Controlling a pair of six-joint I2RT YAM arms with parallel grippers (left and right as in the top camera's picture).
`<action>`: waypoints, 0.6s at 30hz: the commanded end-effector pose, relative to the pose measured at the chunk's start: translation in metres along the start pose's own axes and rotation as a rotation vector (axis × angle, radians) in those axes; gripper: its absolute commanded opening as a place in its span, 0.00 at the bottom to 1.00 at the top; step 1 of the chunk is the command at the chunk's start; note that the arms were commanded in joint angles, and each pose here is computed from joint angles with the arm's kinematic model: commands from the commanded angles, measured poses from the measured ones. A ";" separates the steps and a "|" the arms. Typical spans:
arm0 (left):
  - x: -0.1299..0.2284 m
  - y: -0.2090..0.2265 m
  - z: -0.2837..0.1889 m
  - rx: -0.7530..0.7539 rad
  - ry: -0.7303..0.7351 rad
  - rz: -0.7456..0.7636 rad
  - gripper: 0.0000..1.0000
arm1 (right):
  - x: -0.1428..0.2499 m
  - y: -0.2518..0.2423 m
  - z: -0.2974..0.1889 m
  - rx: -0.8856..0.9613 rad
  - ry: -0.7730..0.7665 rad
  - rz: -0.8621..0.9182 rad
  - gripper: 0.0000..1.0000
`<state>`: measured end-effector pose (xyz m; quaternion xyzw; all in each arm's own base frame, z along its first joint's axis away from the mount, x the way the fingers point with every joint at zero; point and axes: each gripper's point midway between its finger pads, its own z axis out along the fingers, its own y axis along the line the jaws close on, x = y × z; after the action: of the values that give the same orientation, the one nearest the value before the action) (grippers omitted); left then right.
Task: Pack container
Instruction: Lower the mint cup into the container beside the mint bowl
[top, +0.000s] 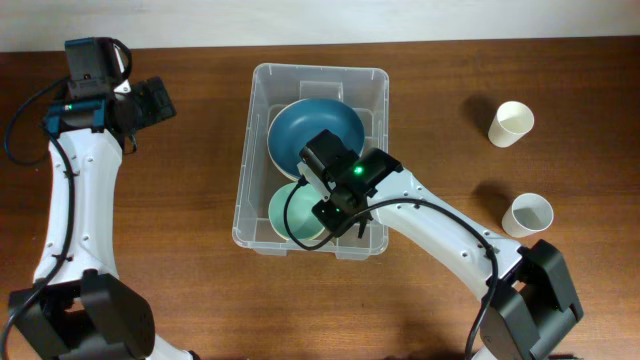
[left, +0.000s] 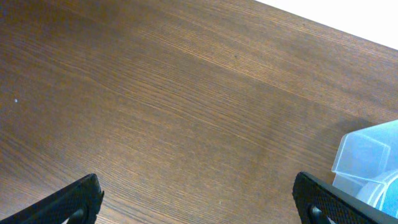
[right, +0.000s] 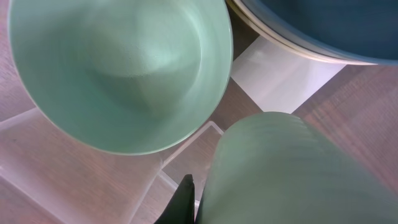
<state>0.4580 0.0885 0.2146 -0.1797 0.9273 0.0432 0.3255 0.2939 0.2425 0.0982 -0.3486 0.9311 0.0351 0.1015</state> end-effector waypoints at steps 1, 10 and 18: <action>-0.009 0.001 -0.009 0.000 -0.028 -0.002 1.00 | 0.000 0.000 -0.005 0.009 -0.016 0.007 0.04; -0.009 0.001 -0.009 0.000 -0.028 -0.002 1.00 | 0.000 0.000 -0.005 0.009 -0.016 0.007 0.43; -0.009 0.001 -0.009 0.000 -0.028 -0.002 1.00 | -0.015 -0.001 -0.019 0.010 -0.062 0.007 0.42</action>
<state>0.4580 0.0885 0.2146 -0.1797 0.9273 0.0432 0.3255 0.2942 0.2422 0.0984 -0.3479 0.9314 0.0339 0.1019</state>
